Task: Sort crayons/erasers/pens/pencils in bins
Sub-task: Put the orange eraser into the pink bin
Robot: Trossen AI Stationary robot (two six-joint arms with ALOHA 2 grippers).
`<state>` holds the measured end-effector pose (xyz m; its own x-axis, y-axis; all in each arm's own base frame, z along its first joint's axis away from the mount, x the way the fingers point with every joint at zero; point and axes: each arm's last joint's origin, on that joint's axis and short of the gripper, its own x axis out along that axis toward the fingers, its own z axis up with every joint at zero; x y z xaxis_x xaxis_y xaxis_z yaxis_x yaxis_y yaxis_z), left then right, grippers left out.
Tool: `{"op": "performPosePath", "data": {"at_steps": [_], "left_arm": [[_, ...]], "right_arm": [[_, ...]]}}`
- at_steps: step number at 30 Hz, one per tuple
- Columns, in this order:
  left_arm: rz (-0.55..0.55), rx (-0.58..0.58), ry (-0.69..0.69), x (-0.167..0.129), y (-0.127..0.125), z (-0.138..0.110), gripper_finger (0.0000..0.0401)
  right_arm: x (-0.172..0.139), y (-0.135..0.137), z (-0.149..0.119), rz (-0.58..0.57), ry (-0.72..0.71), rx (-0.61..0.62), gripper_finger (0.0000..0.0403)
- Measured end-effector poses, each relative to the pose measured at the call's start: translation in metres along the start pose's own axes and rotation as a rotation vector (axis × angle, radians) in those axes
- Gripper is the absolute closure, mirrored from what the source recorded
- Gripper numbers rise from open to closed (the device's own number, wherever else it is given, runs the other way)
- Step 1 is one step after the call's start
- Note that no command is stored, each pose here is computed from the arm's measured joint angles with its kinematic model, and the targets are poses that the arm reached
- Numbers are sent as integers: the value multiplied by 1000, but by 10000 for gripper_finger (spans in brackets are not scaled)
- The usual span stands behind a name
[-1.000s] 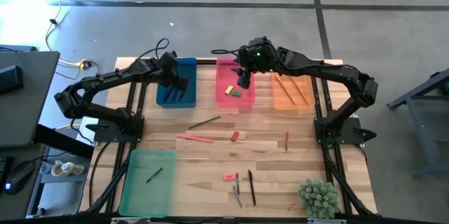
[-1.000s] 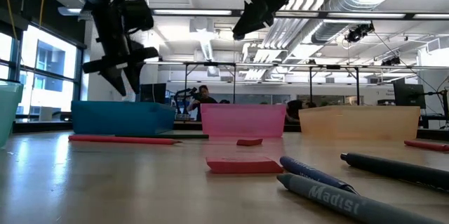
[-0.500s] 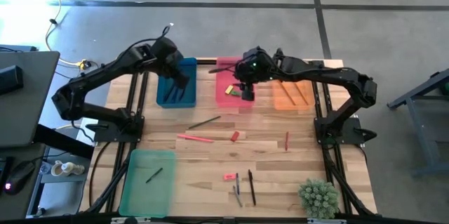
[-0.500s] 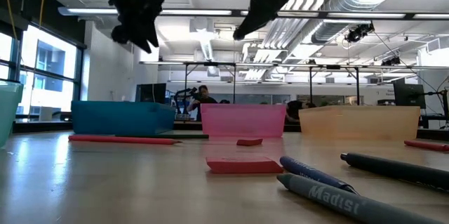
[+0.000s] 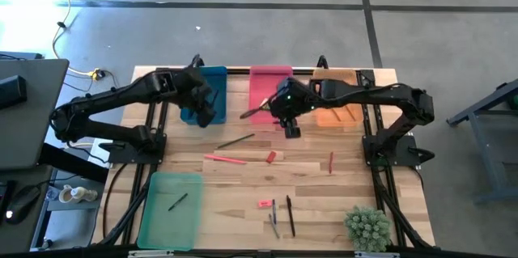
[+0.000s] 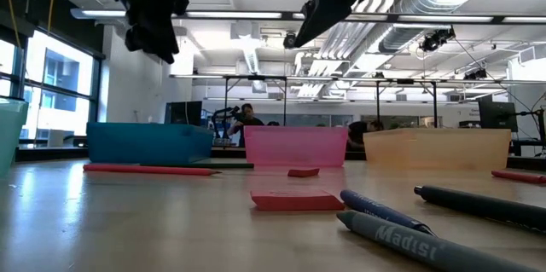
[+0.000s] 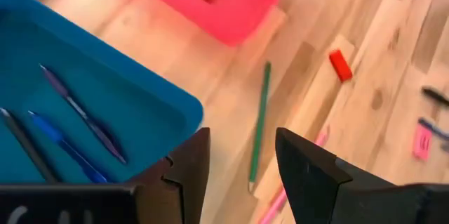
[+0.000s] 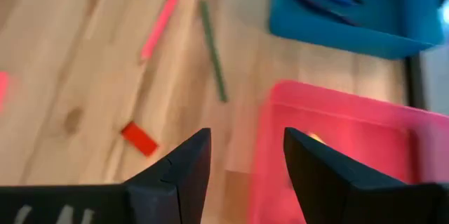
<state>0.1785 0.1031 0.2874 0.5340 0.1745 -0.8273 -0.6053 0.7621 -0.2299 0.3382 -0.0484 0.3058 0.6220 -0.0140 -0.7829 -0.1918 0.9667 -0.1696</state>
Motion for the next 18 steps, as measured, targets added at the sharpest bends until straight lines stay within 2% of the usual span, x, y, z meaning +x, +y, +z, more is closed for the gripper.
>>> {"op": "performPosePath", "data": {"at_steps": [8, 18], "left_arm": [[15, 48, 10, 3, -9, -6, 256], [22, 65, 9, 3, -9, -6, 256]], "right_arm": [[36, 27, 1, 95, 92, -118, 231], [84, 39, -11, 179, 220, -272, 231]]}}
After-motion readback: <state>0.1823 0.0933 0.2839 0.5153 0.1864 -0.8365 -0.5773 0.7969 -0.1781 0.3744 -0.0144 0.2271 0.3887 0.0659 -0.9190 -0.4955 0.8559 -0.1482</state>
